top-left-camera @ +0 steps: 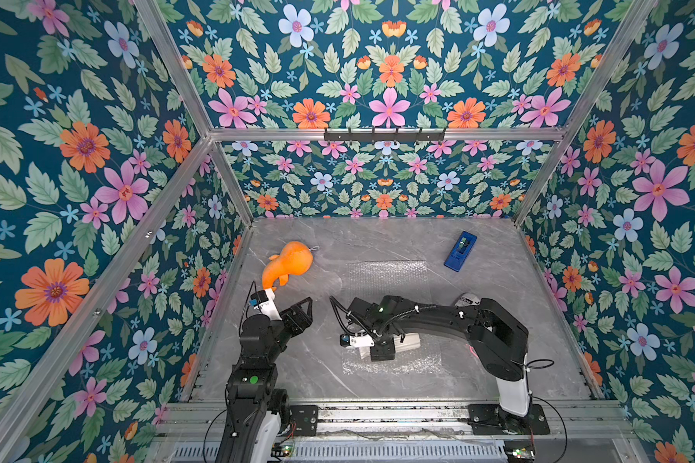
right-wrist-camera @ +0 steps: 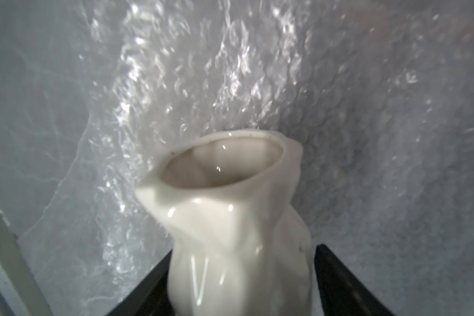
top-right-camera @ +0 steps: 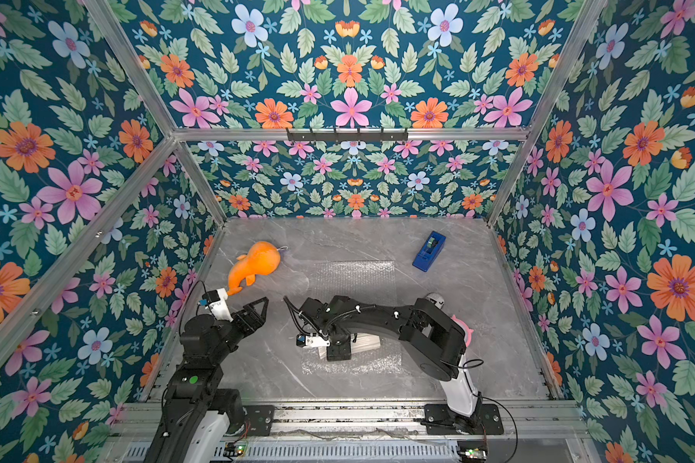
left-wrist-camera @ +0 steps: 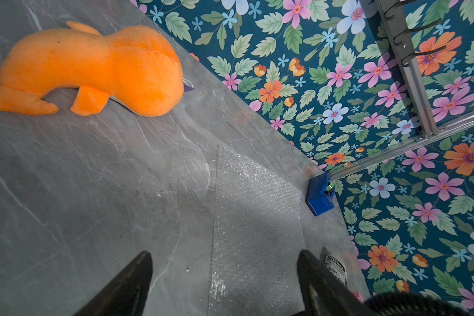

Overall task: Wrap vases in bubble wrap
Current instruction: Place the vase in bubble wrap.

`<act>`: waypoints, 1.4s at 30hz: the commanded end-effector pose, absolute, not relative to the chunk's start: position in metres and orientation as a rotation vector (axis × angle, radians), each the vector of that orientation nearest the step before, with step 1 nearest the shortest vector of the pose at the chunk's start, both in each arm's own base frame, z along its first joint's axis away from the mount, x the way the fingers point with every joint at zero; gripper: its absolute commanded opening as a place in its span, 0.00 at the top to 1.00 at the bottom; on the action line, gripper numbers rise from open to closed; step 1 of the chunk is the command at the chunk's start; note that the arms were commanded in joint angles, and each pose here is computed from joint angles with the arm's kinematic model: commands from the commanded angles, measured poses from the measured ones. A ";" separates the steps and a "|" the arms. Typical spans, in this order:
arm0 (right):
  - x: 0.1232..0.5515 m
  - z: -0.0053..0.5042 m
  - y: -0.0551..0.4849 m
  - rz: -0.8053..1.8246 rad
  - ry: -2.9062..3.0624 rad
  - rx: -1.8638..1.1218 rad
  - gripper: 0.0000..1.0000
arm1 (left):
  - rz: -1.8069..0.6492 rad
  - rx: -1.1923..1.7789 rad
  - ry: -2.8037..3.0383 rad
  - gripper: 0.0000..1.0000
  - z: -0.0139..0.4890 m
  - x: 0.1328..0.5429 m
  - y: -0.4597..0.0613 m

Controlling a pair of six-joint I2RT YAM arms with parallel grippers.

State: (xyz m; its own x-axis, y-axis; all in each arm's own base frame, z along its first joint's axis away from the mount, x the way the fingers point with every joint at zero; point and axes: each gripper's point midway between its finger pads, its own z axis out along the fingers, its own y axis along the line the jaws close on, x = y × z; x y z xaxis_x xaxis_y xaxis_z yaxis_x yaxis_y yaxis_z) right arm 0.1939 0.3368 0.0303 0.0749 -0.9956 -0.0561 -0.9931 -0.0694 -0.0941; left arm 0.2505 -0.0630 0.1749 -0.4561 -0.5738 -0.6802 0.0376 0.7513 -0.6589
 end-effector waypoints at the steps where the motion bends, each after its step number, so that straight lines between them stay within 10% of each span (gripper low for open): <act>1: 0.193 0.024 0.330 -0.046 2.080 -2.233 0.25 | -0.736 -0.403 1.932 0.15 0.175 0.250 -0.062; 21: 0.205 0.048 0.332 -0.083 2.023 -2.187 0.47 | -0.722 -0.410 1.924 0.15 0.173 0.250 -0.059; 42: 0.190 0.035 0.326 -0.030 2.268 -2.104 0.48 | -0.720 -0.416 1.926 0.15 0.172 0.251 -0.059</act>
State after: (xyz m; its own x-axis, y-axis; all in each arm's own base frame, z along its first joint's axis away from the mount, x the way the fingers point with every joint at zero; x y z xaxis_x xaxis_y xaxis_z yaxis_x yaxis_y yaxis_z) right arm 0.1948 0.3267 0.0370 -0.0512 -0.9984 -0.0253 -0.9959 0.0529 -0.0732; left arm 0.2493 -0.0598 0.1679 -0.4588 -0.5740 -0.6783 0.0135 0.7588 -0.6512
